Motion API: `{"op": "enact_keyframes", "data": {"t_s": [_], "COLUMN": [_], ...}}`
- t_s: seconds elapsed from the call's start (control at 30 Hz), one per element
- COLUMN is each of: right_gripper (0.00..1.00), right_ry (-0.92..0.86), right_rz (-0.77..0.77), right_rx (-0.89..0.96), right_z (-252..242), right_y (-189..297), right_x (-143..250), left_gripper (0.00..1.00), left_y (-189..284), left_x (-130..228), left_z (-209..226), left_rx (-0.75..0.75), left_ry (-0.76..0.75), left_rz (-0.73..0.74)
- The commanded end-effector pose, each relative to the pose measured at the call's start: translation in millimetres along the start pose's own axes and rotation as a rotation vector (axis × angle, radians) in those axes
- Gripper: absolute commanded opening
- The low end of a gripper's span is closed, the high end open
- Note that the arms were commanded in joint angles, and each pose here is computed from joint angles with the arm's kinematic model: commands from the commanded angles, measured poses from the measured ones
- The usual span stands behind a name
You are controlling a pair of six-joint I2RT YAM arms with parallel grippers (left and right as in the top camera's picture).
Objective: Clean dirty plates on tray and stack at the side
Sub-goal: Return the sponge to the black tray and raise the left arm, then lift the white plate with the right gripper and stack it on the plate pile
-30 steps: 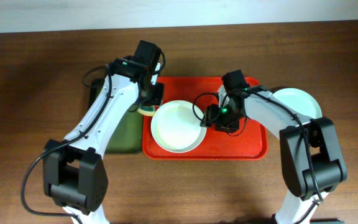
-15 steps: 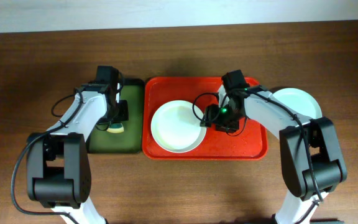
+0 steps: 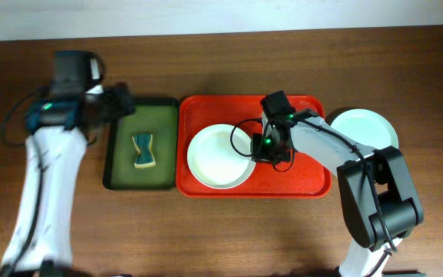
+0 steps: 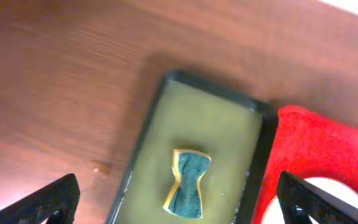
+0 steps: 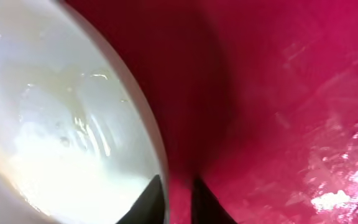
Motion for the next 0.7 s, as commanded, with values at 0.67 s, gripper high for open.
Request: {"op": "enact_keyframes", "data": {"t_s": [0.67], "right_gripper": [0.04], "right_ry": [0.283], "right_rz": [-0.602], "right_rx": [0.017], "right_z": [197.2], "right_y": [73.6], "right_x": [-19.2], "left_gripper": [0.99], "left_y": [44.5], "left_x": [-9.5], "left_z": [22.9], "left_rx": [-0.023], "left_ry": [0.119], "left_rz": [-0.113]}}
Point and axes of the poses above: each gripper's point midway between its finger pads, its own y axis back along the fingers, its own z axis along the line the jaws close on, x = y × z, the point moved 3 cm from there along y, back along the fingers, and after that the axes turned 12 degrees about -y, right-handed, at the moved point
